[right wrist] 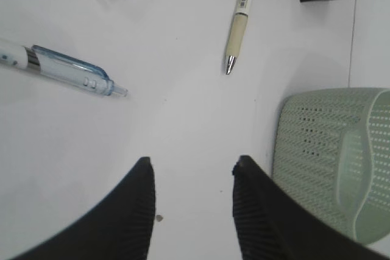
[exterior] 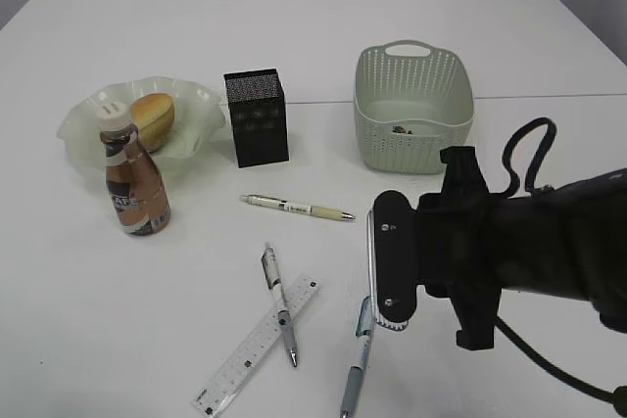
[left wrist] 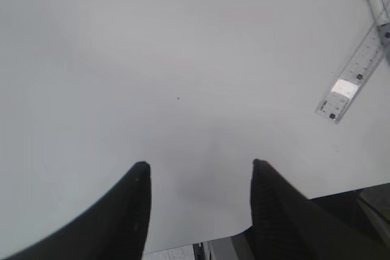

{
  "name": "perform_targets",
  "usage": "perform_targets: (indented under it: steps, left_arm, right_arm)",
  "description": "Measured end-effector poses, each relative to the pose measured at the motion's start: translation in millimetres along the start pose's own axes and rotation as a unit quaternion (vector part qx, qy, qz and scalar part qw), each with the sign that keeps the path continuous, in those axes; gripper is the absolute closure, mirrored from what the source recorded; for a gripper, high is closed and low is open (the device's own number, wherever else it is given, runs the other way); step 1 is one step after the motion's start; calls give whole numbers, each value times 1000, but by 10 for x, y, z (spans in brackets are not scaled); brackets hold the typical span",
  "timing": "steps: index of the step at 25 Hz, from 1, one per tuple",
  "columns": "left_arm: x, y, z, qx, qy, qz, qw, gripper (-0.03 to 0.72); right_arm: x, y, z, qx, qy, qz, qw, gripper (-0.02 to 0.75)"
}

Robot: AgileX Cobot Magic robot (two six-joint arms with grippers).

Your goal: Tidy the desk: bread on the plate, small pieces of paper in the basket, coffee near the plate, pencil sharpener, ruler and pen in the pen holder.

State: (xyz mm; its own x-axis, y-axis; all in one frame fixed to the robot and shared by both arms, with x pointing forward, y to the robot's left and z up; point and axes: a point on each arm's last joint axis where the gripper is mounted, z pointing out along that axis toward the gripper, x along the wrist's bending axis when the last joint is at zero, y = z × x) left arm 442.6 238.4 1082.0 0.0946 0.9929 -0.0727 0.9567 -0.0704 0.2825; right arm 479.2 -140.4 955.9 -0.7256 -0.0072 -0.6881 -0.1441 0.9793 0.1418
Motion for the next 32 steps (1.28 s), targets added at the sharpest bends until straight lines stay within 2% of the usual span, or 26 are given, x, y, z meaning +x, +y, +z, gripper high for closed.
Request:
perform_targets:
  steps: [2,6,9,12,18,22,28,32]
  left_arm:
    - [-9,-2,0,1,-5,-2,1000,302]
    - [-28,-6,0,3,-15,-7,1000,302]
    - [-37,-8,0,4,-20,-9,1000,302]
    - [-59,-13,-1,8,-32,-14,999,302]
    - [-76,-40,-3,22,-42,-19,999,302]
    - [-82,-67,-5,37,-44,-21,998,302]
    - [-85,-76,-6,42,-46,-21,998,302]
    - [-89,-79,-6,44,-48,-22,998,302]
  right_arm:
    - [55,68,-45,9,8,31,999,479]
    - [108,180,-143,36,22,100,994,497]
    - [49,254,-204,65,42,179,981,498]
    - [-13,327,-275,88,83,249,961,498]
    - [-89,512,-449,105,184,354,911,498]
    - [-177,649,-559,96,226,419,874,498]
    - [-344,775,-595,133,222,547,796,497]
    - [-397,816,-599,144,219,584,768,497]
